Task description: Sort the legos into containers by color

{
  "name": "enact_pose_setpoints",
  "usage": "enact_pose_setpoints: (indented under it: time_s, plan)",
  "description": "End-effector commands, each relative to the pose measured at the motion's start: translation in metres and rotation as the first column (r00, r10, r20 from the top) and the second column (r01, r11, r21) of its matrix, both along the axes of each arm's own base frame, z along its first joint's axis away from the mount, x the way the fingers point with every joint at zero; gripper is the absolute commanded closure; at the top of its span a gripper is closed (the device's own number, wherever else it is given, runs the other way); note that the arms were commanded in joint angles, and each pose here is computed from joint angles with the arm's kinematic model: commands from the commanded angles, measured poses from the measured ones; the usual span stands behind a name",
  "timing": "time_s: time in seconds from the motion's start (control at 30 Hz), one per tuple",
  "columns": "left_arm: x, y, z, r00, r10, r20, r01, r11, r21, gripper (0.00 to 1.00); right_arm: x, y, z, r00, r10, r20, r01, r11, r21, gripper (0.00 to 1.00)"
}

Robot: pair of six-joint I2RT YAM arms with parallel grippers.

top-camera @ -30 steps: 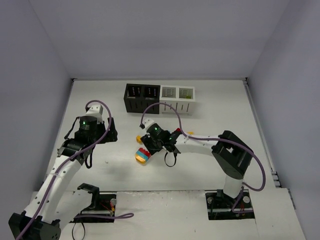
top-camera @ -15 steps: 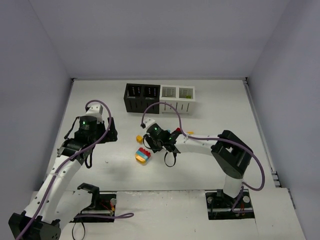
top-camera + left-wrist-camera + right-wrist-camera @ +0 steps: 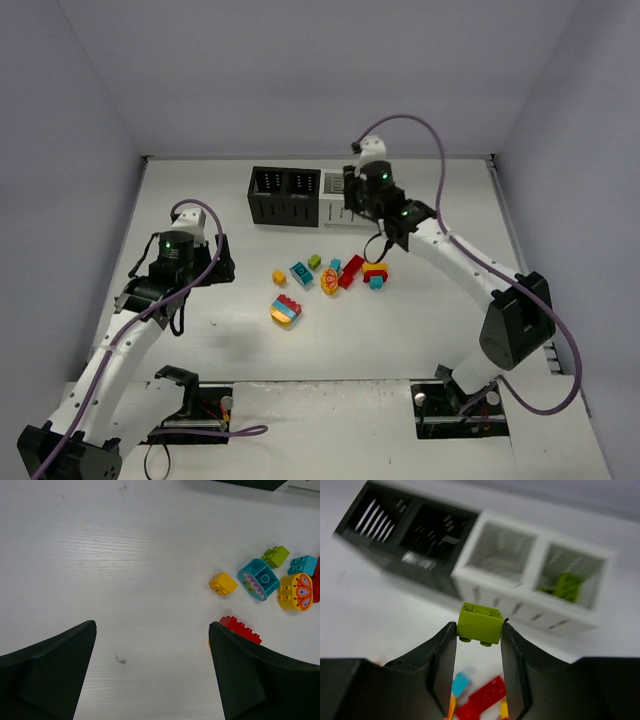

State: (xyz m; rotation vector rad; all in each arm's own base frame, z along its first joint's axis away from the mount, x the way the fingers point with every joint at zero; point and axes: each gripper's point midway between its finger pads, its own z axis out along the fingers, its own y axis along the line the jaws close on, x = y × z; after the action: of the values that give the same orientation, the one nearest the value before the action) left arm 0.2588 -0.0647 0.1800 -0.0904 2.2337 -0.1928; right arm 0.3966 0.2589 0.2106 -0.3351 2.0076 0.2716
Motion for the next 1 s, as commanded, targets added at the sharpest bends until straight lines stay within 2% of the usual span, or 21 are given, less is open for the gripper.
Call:
enact_pose_setpoints:
  time_s: [0.0, 0.03, 0.2, 0.4, 0.53, 0.63, 0.67, 0.7, 0.8, 0.93, 0.97]
  plan:
    - [0.01, -0.003, 0.017, 0.997, -0.007, 0.073, 0.007, 1.0, -0.004, 0.13, 0.046, -0.048, 0.036, 0.983, -0.159, 0.092, 0.157, 0.987, 0.026, 1.0]
    - [0.011, -0.002, 0.017, 0.997, -0.005, 0.073, 0.006, 1.0, -0.004, 0.13, 0.064, -0.065, 0.041, 0.973, -0.206, 0.104, 0.202, 0.978, 0.045, 1.0]
    - [0.01, -0.003, 0.018, 0.997, -0.009, 0.074, 0.01, 1.0, -0.006, 0.13, 0.116, -0.089, 0.031, 0.965, -0.249, 0.086, 0.244, 0.968, 0.065, 0.97]
    - [0.01, -0.002, 0.018, 0.997, -0.004, 0.073, 0.004, 1.0, -0.003, 0.13, 0.134, -0.095, 0.0, 0.969, -0.246, 0.021, 0.244, 0.967, 0.066, 0.85]
    - [0.01, -0.002, 0.017, 0.997, -0.006, 0.071, 0.006, 1.0, 0.0, 0.13, 0.133, -0.09, -0.008, 0.975, -0.224, 0.0, 0.224, 0.972, 0.068, 0.72]
    - [0.01, -0.002, 0.016, 0.998, -0.004, 0.068, 0.004, 1.0, 0.001, 0.13, 0.129, -0.088, -0.008, 0.979, -0.203, -0.004, 0.203, 0.977, 0.066, 0.54]
    - [0.011, -0.002, 0.016, 0.998, -0.006, 0.068, 0.006, 1.0, 0.001, 0.13, 0.126, -0.087, -0.009, 0.981, -0.194, -0.005, 0.194, 0.979, 0.059, 0.45]
    - [0.011, -0.002, 0.016, 0.998, -0.006, 0.068, 0.006, 1.0, 0.001, 0.13, 0.123, -0.086, -0.003, 0.983, -0.183, 0.005, 0.183, 0.981, 0.062, 0.42]
    - [0.011, -0.003, 0.016, 0.998, -0.007, 0.066, 0.007, 1.0, 0.0, 0.13, 0.113, -0.078, 0.014, 0.988, -0.148, 0.037, 0.145, 0.987, 0.064, 0.36]
    - [0.011, -0.003, 0.015, 0.998, -0.007, 0.064, 0.007, 1.0, 0.001, 0.13, 0.092, -0.056, 0.033, 0.994, -0.071, 0.083, 0.068, 0.997, 0.037, 0.36]
    - [0.011, -0.003, 0.015, 0.998, -0.007, 0.064, 0.007, 1.0, 0.001, 0.13, 0.086, -0.047, 0.035, 0.996, -0.035, 0.084, 0.032, 0.999, 0.039, 0.38]
